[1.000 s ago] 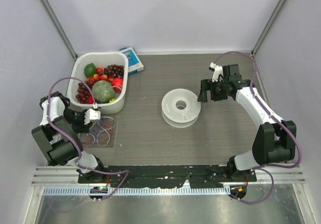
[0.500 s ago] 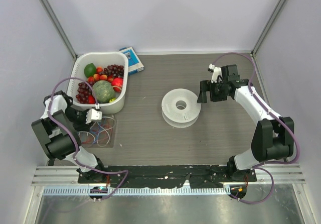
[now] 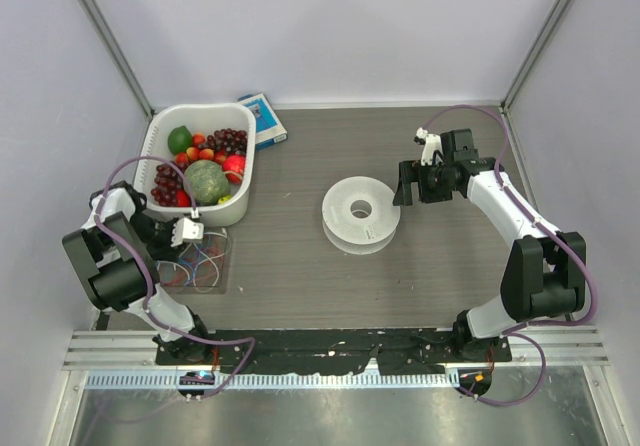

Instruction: Wrap the cables

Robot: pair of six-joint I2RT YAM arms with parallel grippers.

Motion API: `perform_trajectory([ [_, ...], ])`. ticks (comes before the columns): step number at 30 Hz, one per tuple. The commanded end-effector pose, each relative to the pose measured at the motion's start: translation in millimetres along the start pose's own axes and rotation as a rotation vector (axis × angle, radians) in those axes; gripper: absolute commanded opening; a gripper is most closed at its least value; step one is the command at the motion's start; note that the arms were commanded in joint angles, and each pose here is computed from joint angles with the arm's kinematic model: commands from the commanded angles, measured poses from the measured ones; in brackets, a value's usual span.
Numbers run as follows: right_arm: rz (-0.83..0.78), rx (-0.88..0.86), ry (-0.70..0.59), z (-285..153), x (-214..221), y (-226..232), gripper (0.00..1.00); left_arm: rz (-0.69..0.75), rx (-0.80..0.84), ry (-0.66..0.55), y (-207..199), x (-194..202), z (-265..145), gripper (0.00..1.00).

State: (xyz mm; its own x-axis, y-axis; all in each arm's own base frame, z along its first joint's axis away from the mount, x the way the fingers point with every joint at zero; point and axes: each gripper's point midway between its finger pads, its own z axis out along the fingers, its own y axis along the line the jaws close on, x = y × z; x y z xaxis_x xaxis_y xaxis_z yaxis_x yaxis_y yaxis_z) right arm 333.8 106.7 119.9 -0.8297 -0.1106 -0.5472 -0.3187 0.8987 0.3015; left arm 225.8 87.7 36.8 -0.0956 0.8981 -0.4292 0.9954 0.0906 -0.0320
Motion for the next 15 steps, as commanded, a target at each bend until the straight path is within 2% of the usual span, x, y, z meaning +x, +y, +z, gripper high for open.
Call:
perform_trajectory([
  [1,-0.018,0.001,-0.007,1.3,-3.1,0.2,0.88,0.185,0.009,-0.002,5.1,-1.9,0.8,0.25],
  [7,-0.021,0.01,-0.011,0.6,-3.9,-1.2,0.89,0.162,0.008,0.0,2.8,-3.6,-3.6,0.11],
  [13,-0.033,0.021,-0.029,-6.0,-12.1,-0.8,0.88,0.11,-0.057,-0.02,3.7,-27.8,-43.0,0.0],
  [15,-0.049,0.024,-0.045,-10.6,-19.9,-0.3,0.88,0.09,-0.093,-0.019,-1.4,-39.2,-57.2,0.0],
])
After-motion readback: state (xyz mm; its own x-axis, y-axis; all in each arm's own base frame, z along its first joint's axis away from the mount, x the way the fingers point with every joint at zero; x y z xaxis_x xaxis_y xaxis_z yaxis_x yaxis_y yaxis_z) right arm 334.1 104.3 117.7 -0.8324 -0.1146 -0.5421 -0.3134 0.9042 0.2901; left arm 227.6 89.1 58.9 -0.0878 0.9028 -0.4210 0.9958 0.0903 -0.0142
